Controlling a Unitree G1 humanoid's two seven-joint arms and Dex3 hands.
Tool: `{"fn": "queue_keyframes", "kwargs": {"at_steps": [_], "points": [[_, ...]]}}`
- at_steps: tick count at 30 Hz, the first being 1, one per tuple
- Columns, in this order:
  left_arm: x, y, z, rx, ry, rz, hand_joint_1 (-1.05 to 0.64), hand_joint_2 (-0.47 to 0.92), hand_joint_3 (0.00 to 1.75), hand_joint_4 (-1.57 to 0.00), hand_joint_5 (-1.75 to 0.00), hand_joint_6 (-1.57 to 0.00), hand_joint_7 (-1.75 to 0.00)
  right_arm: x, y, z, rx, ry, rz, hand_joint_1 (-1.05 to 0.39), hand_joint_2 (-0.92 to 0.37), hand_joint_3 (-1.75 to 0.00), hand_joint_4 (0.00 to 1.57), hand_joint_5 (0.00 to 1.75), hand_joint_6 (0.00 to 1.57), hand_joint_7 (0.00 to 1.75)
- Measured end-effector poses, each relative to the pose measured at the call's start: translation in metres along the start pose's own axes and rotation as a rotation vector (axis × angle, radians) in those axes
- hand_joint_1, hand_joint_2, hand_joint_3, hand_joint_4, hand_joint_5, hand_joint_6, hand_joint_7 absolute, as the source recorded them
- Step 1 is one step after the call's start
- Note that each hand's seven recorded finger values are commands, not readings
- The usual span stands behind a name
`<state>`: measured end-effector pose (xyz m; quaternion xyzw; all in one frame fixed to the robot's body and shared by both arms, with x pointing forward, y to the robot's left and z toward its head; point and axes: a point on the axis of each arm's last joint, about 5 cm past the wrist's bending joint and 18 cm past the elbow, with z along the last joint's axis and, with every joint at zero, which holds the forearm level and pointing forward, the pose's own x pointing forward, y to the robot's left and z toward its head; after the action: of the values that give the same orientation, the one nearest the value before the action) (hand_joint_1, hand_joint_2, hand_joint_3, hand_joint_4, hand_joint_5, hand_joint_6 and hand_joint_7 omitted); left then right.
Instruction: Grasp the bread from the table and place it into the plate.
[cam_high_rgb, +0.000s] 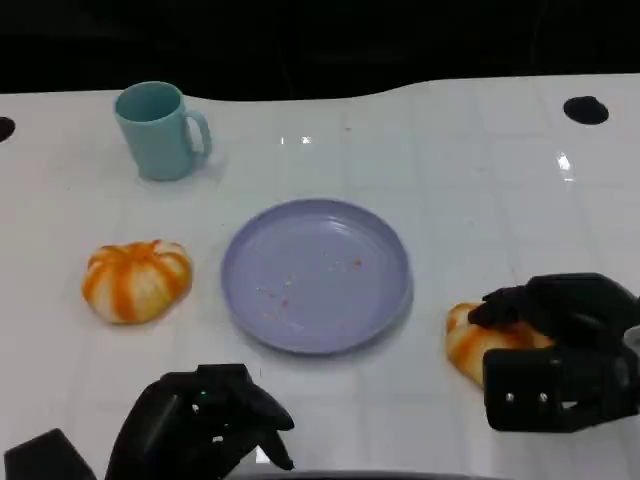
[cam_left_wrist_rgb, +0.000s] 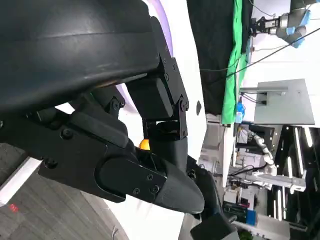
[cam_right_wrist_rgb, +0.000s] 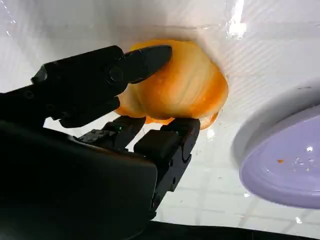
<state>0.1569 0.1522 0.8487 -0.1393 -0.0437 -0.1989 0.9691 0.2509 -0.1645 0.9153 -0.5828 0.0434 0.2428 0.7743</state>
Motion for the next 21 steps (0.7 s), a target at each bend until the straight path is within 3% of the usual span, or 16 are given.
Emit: {"fn": "queue_keyframes", "kwargs": {"at_steps": [7,13,16,18,19,21], "points": [[0.000,0.000,0.000,-0.001,0.002,0.002,-0.93,0.92,0.01,-1.03,-1.21,-1.21,-0.62,0.009,-0.0031,0.003,0.016,0.018,0.002,-0.33,-0.88,0.00,0.73,0.27,0.79,0.05],[0.000,0.000,0.000,0.001,0.001,0.002,-0.94,0.92,0.01,-1.03,-1.20,-1.21,-0.62,0.016,-0.0007,0.010,-0.070,0.025,0.000,-0.35,-0.86,0.00,0.73,0.30,0.84,0.05],[0.000,-0.001,0.001,0.002,-0.002,0.001,-0.93,0.92,0.01,-1.02,-1.20,-1.20,-0.61,0.019,0.0015,0.013,-0.121,0.025,-0.006,-0.32,-0.88,-0.01,0.63,0.74,0.95,0.04],[0.000,-0.001,0.002,0.003,-0.005,0.000,-0.93,0.92,0.01,-1.02,-1.20,-1.20,-0.61,0.020,0.0035,0.014,-0.141,0.023,-0.018,-0.31,-0.91,-0.01,0.68,0.79,1.01,0.06],[0.000,-0.001,0.002,0.004,-0.006,0.000,-0.93,0.92,0.01,-1.02,-1.20,-1.21,-0.61,0.021,0.0050,0.014,-0.157,0.020,-0.030,-0.27,-0.91,-0.01,0.78,0.89,1.09,0.09],[0.000,-0.001,0.002,0.005,-0.009,-0.002,-0.93,0.92,0.01,-1.02,-1.21,-1.21,-0.61,0.022,0.0102,0.013,-0.184,0.000,-0.085,-0.24,-0.92,-0.02,0.82,1.16,1.16,0.11]]}}
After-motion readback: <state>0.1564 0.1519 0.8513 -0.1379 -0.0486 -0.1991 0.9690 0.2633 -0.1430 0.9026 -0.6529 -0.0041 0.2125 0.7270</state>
